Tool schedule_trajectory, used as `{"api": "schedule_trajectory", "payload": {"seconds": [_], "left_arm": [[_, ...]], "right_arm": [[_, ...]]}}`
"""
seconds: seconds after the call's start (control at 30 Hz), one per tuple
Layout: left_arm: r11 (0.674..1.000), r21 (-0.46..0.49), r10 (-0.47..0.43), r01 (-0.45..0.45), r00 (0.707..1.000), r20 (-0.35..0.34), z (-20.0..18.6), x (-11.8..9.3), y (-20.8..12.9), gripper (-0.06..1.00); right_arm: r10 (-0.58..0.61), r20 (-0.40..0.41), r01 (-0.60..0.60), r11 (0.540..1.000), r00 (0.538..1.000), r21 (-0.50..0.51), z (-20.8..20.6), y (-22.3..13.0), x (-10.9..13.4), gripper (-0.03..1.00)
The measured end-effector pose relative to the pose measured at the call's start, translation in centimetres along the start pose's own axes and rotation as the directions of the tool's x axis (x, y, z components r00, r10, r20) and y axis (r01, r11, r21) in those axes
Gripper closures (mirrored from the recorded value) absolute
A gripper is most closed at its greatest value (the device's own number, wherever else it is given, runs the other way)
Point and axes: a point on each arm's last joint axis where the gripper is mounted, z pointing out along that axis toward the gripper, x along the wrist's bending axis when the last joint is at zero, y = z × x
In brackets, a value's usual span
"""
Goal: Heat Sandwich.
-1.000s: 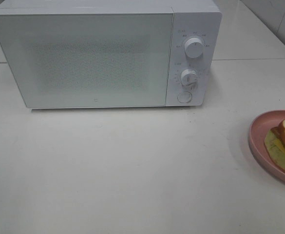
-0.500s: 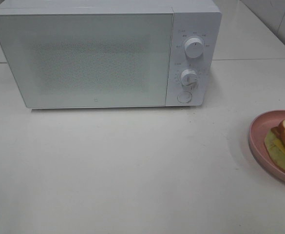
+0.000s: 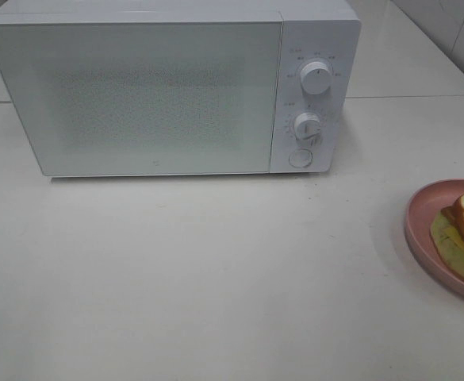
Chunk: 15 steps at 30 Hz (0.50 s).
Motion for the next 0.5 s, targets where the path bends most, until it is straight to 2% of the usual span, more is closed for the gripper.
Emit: {"api": "schedule_trajectory", "payload": {"seconds": [0.5], "left_arm": [[1.0,0.0,0.0,0.0,1.0,0.0,0.0,0.0,0.0,-0.04]], "right_arm": [[0.0,0.0,0.0,1.0,1.0,0.0,0.0,0.0,0.0,0.28]]}}
